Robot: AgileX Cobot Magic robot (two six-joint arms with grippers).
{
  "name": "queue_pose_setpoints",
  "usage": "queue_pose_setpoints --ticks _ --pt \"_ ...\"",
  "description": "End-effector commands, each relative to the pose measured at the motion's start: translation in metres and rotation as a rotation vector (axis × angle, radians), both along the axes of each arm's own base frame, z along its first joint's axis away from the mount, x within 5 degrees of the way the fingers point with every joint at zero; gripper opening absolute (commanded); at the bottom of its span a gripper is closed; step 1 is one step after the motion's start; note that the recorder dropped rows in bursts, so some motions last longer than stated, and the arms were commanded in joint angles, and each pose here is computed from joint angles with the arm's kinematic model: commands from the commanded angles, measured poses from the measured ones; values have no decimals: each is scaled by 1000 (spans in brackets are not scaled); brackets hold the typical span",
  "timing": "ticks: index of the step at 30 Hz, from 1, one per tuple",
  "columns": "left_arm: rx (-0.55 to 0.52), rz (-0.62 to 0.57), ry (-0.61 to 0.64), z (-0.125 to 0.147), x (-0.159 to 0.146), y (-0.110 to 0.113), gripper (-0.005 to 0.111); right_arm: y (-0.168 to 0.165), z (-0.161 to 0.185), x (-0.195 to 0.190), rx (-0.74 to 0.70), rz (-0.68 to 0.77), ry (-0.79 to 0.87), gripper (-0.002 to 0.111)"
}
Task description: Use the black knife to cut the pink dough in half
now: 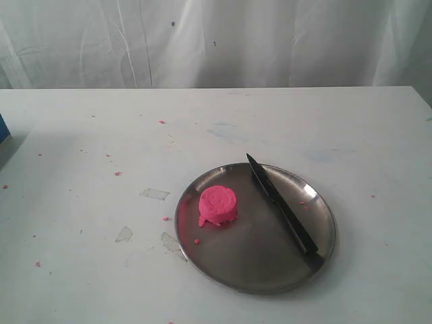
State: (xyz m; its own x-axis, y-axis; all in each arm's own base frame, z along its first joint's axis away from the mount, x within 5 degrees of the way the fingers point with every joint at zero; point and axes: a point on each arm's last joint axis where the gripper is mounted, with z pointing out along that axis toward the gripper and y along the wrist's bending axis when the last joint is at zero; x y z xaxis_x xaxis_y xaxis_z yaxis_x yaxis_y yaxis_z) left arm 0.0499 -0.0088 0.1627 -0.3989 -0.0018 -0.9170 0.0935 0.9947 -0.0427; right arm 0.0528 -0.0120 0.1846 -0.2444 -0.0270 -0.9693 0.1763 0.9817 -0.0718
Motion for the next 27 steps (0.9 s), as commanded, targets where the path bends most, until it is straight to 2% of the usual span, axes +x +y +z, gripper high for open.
queue_pose_setpoints --ticks 1,17,27 --pt "-9 -4 -2 0 0 -1 0 0 0 0 3 1 -10 0" --pt "-9 -4 -2 0 0 -1 0 0 2 1 -7 5 -32 0" --pt "-9 -4 -2 0 0 -1 0 2 14 3 -199 49 -135 0"
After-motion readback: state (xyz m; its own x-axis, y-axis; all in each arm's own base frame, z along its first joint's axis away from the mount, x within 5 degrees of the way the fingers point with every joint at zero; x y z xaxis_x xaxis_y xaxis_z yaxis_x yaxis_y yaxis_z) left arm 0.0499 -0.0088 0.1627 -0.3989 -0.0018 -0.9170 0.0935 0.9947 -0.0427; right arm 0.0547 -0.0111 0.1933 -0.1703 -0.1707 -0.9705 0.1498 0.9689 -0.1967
